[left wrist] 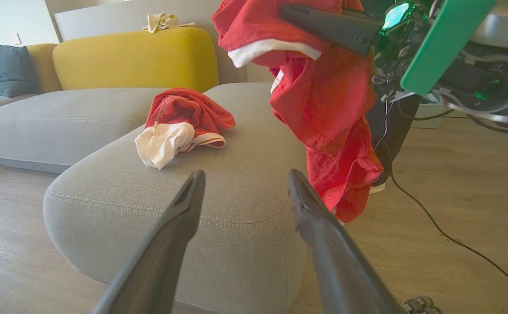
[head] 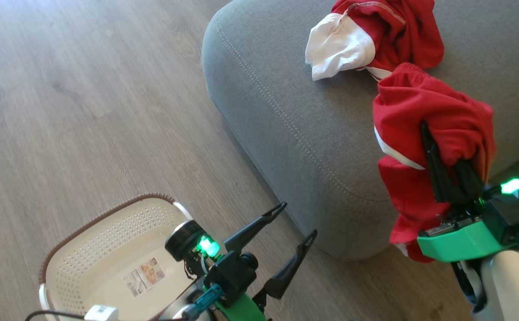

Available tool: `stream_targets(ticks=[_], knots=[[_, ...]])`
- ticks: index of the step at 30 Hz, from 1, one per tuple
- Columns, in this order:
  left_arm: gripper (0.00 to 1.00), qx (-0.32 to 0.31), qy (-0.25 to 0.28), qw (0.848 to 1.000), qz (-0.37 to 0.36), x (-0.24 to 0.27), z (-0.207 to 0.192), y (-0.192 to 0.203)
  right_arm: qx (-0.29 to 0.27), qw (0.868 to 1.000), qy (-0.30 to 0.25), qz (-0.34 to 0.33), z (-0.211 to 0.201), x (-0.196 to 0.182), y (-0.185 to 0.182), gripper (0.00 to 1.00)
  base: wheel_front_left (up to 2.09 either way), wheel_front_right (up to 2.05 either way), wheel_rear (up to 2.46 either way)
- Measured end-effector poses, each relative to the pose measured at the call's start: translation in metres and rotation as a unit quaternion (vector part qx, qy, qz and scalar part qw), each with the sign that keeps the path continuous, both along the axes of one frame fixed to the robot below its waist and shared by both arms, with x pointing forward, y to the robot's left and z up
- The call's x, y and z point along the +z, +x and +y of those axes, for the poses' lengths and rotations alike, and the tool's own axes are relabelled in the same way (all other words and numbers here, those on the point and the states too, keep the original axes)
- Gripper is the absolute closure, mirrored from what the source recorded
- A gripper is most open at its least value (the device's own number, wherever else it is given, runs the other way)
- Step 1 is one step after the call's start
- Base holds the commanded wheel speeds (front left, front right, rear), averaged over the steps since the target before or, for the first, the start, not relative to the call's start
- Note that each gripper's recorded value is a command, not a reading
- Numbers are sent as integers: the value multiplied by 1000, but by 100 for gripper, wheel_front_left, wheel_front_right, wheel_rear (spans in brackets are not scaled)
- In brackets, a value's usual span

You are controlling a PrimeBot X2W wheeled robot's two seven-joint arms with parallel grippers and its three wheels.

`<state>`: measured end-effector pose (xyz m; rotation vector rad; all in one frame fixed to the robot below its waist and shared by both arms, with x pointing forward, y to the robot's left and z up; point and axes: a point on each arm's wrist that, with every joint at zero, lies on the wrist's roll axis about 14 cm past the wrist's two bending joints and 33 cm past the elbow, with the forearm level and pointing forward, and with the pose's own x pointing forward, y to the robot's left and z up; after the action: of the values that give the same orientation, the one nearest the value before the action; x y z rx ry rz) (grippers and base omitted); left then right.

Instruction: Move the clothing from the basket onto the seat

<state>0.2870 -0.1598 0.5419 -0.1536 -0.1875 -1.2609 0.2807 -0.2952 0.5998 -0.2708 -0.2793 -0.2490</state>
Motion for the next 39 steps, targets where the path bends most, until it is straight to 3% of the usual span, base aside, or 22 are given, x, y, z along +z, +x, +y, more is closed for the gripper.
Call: stream_targets(ticks=[13, 22, 33, 39], knots=[[0, 3, 0, 1000, -3, 2, 1, 0, -2, 1000, 0, -8, -1, 4, -3, 100, 0, 0, 0], [0, 14, 0, 1000, 11, -5, 7, 8, -20, 999, -45, 4, -21, 11, 3, 100, 0, 0, 0], [0, -6, 6, 1000, 21, -36, 13, 38, -54, 985, -153, -56, -56, 86, 59, 100, 0, 0, 0], [0, -35, 20, 999, 37, -71, 12, 49, -58, 980, -182, -60, -64, 99, 99, 100, 0, 0, 0]])
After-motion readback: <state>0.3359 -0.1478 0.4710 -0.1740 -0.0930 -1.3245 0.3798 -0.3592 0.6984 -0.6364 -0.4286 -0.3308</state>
